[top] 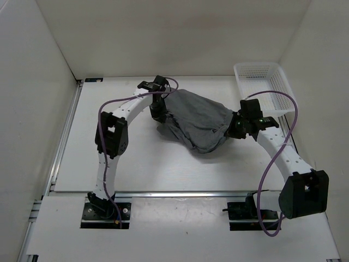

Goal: Fold and stack the shorts
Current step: Flatten the shorts out

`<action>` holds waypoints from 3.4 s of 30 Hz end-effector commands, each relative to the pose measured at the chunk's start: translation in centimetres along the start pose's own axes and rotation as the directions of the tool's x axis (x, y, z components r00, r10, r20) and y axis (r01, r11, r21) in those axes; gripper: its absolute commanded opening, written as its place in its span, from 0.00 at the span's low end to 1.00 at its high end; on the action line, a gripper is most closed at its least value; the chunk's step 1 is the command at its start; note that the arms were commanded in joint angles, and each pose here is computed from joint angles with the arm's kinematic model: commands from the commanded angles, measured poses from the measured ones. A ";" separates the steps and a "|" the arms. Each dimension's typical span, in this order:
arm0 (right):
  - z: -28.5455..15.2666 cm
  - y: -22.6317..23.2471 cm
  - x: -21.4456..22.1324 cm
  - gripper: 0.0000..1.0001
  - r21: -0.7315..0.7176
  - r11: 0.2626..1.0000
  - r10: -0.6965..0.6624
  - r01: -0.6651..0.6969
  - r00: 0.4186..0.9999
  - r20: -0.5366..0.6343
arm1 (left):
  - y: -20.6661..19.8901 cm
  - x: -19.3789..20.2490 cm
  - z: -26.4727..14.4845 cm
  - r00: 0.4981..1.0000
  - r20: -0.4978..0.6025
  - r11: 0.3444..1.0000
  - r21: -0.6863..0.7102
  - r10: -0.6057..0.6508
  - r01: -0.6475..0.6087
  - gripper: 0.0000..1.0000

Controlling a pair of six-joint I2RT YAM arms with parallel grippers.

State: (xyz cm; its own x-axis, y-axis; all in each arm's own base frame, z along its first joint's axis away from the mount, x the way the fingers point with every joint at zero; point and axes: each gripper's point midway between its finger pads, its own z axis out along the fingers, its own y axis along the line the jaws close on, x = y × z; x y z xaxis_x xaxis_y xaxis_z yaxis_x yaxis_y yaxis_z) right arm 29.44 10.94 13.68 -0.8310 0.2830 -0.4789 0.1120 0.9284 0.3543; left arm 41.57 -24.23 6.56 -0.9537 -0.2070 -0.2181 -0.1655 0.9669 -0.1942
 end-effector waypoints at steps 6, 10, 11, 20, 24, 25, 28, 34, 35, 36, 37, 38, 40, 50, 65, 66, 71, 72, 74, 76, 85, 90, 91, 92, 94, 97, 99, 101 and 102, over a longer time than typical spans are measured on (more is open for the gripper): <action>-1.3 0.2 -1.5 0.00 -0.010 1.000 -0.025 0.026 0.998 0.062 | 5.8 5.5 -10.1 0.993 0.116 0.999 -0.031 0.028 -0.025 0.10; -0.3 -1.0 0.6 0.00 0.012 1.000 -0.020 0.020 1.000 0.017 | 9.1 11.5 -9.5 0.999 0.035 0.999 -0.032 -0.017 0.018 0.49; -0.1 -1.1 1.0 0.00 0.005 1.000 -0.020 0.020 1.000 0.007 | 10.4 13.2 -8.6 0.999 -0.004 0.997 -0.066 -0.036 0.035 0.63; 0.6 -2.0 2.9 0.00 0.015 1.000 -0.015 0.015 0.999 -0.033 | 10.0 11.3 -9.3 0.997 0.066 0.995 -0.094 -0.033 0.039 0.22; 0.3 -1.6 2.1 0.00 0.005 1.000 -0.027 0.027 1.000 -0.014 | 9.7 10.9 -7.3 0.999 0.034 0.989 -0.143 -0.022 0.026 0.16; 0.3 -1.6 2.1 0.00 0.005 1.000 -0.027 0.027 1.000 -0.014 | 9.6 10.9 -6.7 0.999 0.034 0.987 -0.160 -0.020 0.025 0.20; 0.3 -1.6 2.1 0.00 0.005 1.000 -0.027 0.027 1.000 -0.014 | 9.5 10.2 -4.8 1.000 0.021 0.980 -0.200 -0.017 0.021 0.38; 0.3 -1.6 2.1 0.00 0.005 1.000 -0.027 0.027 1.000 -0.014 | 9.0 10.9 -1.9 0.998 -0.052 0.980 -0.200 -0.025 0.014 0.55; 0.3 -1.6 2.1 0.00 0.005 1.000 -0.027 0.027 1.000 -0.014 | 9.0 10.9 -1.8 0.998 -0.052 0.980 -0.200 -0.025 0.014 0.55; 0.5 -1.8 2.4 0.00 0.009 0.999 -0.035 0.035 0.999 -0.022 | 9.2 11.1 -1.5 0.998 -0.061 0.978 -0.207 -0.025 0.012 0.53; 0.5 -1.8 2.4 0.00 0.009 0.999 -0.035 0.035 0.999 -0.022 | 9.2 11.1 -1.5 0.998 -0.061 0.978 -0.208 -0.025 0.012 0.50; 0.5 -1.8 2.4 0.00 0.009 0.999 -0.035 0.035 0.999 -0.022 | 9.1 11.0 -1.1 0.998 -0.062 0.978 -0.208 -0.025 0.012 0.49; 0.5 -1.8 2.4 0.00 0.009 0.999 -0.035 0.035 0.999 -0.022 | 9.1 11.0 -1.1 0.998 -0.062 0.978 -0.209 -0.025 0.012 0.43; 0.5 -1.7 2.2 0.00 0.009 0.999 -0.035 0.035 0.999 -0.022 | 10.6 10.5 -3.0 1.000 -0.014 0.972 -0.232 -0.028 0.024 0.10; 0.6 -1.4 2.1 0.00 0.001 0.999 -0.035 0.035 0.999 -0.026 | 10.7 12.1 -1.1 0.984 -0.160 0.996 -0.050 -0.080 0.073 0.50; 0.6 -1.4 2.1 0.00 0.001 0.999 -0.035 0.035 0.999 -0.026 | 10.5 12.2 -0.7 0.983 -0.170 0.997 -0.040 -0.069 0.063 0.50; 0.7 -1.3 1.9 0.00 0.001 0.999 -0.035 0.035 0.999 -0.026 | 10.6 12.6 -1.1 0.982 -0.174 0.997 -0.030 -0.069 0.064 0.43; 0.7 -1.3 1.9 0.00 0.001 0.999 -0.035 0.035 0.999 -0.026 | 10.5 12.4 -1.5 0.985 -0.164 0.998 -0.020 -0.058 0.055 0.43; 0.7 -1.3 1.9 0.00 0.001 0.999 -0.035 0.035 0.999 -0.026 | 10.3 12.5 -1.5 0.984 -0.171 0.999 -0.008 -0.047 0.046 0.42; 0.9 -1.3 1.8 0.00 0.001 0.999 -0.035 0.035 0.999 -0.028 | 10.2 12.6 -1.6 0.983 -0.177 0.999 0.000 -0.047 0.048 0.36; 0.6 -0.9 1.1 0.00 -0.007 0.999 -0.037 0.037 0.999 -0.010 | 10.1 10.5 -3.7 0.993 -0.115 0.999 0.012 -0.041 0.043 0.10; 0.0 0.0 -2.9 0.00 0.004 0.999 -0.041 0.040 0.997 0.061 | 10.3 4.2 -8.7 0.998 0.005 0.998 0.026 -0.056 0.055 0.10; -1.2 0.9 -5.6 0.00 -0.010 0.999 -0.033 0.034 0.993 0.116 | 9.2 1.1 -11.6 0.994 0.093 0.996 0.072 -0.056 0.049 0.10; -1.8 1.6 -7.0 0.00 -0.023 0.999 -0.035 0.039 0.989 0.145 | 9.2 -0.1 -12.7 0.992 0.117 0.996 0.079 -0.056 0.047 0.10; -2.8 2.4 -8.8 0.00 -0.038 0.999 -0.030 0.037 0.985 0.172 | 9.1 -3.1 -17.0 0.975 0.208 0.992 0.114 -0.081 0.058 0.10; -4.9 4.2 -11.3 0.00 -0.084 0.996 -0.016 0.037 0.970 0.241 | 9.0 -4.2 -20.5 0.957 0.273 0.984 0.166 -0.101 0.057 0.10; -4.7 4.0 -10.6 0.00 -0.085 0.996 -0.015 0.035 0.975 0.221 | 9.2 -3.4 -20.9 0.955 0.275 0.980 0.191 -0.107 0.055 0.10; -4.9 3.5 -9.5 0.00 -0.082 0.996 -0.015 0.033 0.977 0.213 | 10.0 -1.1 -20.4 0.959 0.263 0.979 0.196 -0.106 0.055 0.10; -3.9 2.4 -7.8 0.00 -0.055 0.998 -0.012 0.022 0.984 0.177 | 10.4 0.0 -19.9 0.961 0.251 0.978 0.194 -0.118 0.070 0.10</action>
State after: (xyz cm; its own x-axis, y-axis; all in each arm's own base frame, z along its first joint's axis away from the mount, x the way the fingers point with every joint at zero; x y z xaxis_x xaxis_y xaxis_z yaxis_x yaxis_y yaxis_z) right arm 36.10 10.67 23.41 -0.6879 0.3218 -0.6506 0.0396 0.9116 0.4091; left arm 39.04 -11.05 25.55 -0.7818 -0.3749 -0.4982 -0.1749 0.8988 -0.4019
